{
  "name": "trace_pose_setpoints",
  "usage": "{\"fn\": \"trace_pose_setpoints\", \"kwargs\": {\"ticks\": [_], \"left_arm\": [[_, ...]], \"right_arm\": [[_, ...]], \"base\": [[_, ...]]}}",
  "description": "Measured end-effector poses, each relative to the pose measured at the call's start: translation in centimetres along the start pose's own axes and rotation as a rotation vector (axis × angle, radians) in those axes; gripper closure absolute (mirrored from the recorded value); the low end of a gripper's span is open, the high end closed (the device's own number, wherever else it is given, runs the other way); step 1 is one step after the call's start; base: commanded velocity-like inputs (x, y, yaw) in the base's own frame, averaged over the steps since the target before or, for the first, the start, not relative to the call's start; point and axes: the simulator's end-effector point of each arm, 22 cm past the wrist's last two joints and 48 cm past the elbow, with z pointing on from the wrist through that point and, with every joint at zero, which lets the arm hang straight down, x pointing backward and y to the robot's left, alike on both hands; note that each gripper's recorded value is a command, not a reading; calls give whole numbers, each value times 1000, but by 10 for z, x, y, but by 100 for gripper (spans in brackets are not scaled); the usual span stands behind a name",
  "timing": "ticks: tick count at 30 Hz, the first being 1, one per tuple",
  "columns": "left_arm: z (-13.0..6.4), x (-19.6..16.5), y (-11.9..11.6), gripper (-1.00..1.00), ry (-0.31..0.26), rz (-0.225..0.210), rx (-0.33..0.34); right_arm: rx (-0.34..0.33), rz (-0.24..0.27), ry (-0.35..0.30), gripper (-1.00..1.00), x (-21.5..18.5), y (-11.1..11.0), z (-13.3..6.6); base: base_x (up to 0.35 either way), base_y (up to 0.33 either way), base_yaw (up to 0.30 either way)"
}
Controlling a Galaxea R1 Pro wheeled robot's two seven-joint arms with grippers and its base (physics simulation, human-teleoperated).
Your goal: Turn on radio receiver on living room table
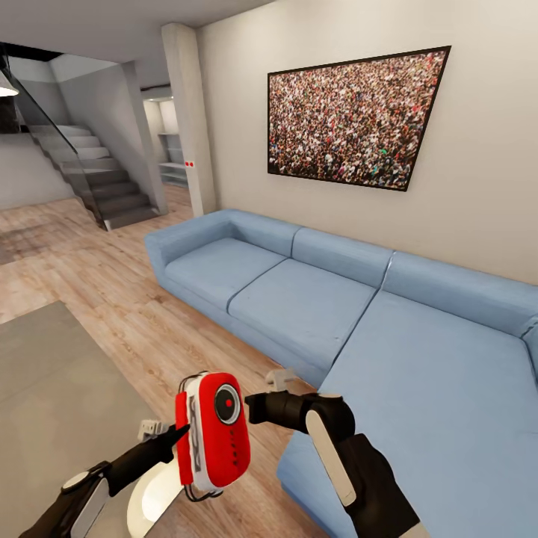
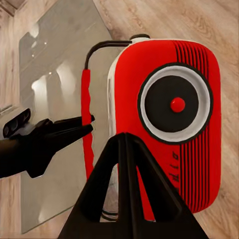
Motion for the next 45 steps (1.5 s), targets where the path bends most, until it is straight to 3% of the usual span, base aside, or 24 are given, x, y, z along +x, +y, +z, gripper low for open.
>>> {"fn": "trace_pose_setpoints", "kwargs": {"ticks": [13,18,24,30,37,41,45], "left_arm": [[-8,-6,5,100,-8,24,6],[-18,-12,17,100,-4,49,-10],[-20,2,20,100,66,121,-12],[-22,6,16,100,84,134,8],[-25,3,19,100,80,134,7],[-25,0,15,100,66,121,24],[-20,-2,25,100,43,99,-41]], "right_arm": [[-3,-3,-7,100,-3,1,-1],[-82,7,-11,100,-4,18,-3],[-114,-5,-35,100,-16,27,-7],[-166,-1,-75,100,-32,42,-16],[-88,90,-157,100,-57,-19,-43],[-144,94,-156,100,-56,-14,-47],[-154,96,-149,100,-54,-11,-46]], "base": [[0,0,0],[0,0,0],[0,0,0],[0,0,0],[0,0,0],[0,0,0],[0,0,0]]}}
